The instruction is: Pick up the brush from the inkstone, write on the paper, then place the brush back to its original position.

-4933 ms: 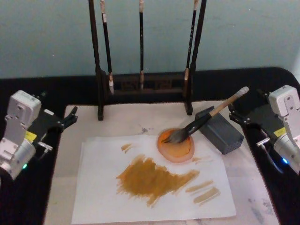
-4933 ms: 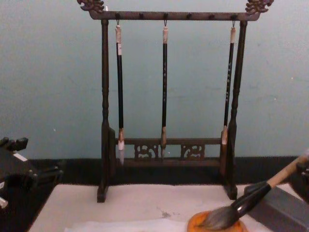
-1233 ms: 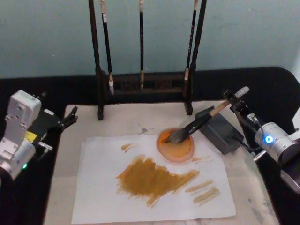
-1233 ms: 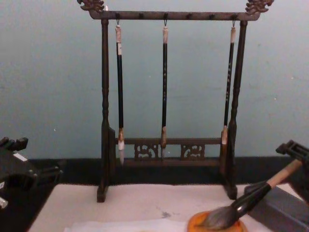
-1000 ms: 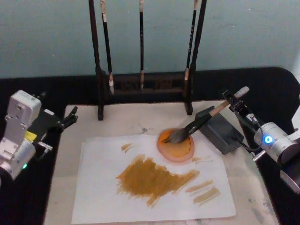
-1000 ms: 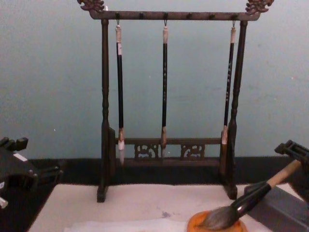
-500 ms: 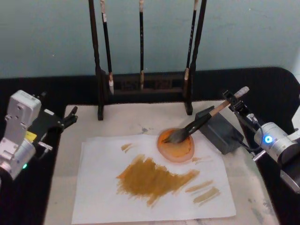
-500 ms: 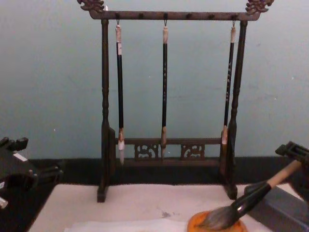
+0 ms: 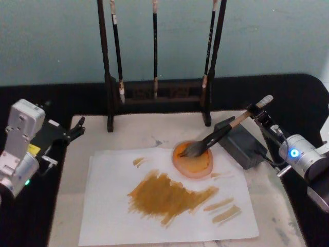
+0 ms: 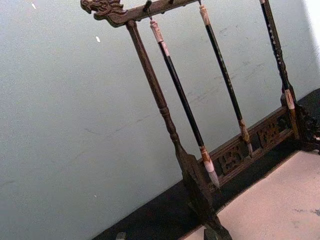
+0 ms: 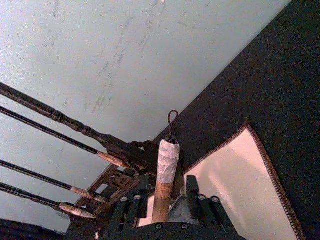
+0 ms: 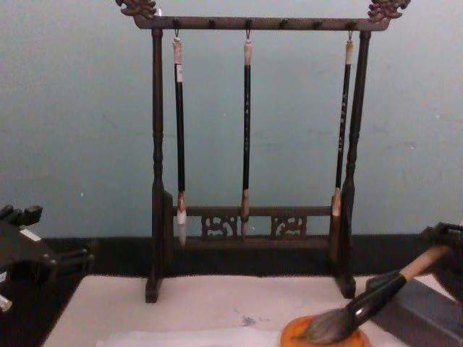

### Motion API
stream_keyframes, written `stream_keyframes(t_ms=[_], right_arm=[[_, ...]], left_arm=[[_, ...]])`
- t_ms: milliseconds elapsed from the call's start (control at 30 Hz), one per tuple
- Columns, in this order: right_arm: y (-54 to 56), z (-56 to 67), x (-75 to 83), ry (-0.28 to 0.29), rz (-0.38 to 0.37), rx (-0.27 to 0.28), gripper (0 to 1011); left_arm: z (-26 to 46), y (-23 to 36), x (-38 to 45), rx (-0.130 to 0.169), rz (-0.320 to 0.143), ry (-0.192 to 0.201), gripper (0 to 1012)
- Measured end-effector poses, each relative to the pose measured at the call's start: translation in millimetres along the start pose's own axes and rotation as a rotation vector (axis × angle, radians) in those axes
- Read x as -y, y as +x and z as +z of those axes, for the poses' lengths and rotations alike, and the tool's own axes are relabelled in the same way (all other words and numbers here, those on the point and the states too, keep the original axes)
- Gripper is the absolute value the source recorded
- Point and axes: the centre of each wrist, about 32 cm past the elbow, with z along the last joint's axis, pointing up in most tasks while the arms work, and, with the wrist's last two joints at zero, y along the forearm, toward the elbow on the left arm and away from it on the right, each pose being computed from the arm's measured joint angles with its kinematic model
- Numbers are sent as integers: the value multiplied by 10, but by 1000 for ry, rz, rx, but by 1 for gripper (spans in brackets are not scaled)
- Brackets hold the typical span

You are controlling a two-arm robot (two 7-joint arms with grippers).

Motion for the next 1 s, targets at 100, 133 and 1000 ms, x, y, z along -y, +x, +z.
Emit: stream_keyframes(t_ms=[100,133,1000], right_arm=[[0,1,0,0,0,0,411],[0,1,0,0,0,0,389],[-17,13,0,11,12,0,173]], left_arm=[[0,0,0,0,0,0,1010],[0,0,0,0,0,0,1010],[0,0,0,0,0,0,1010]])
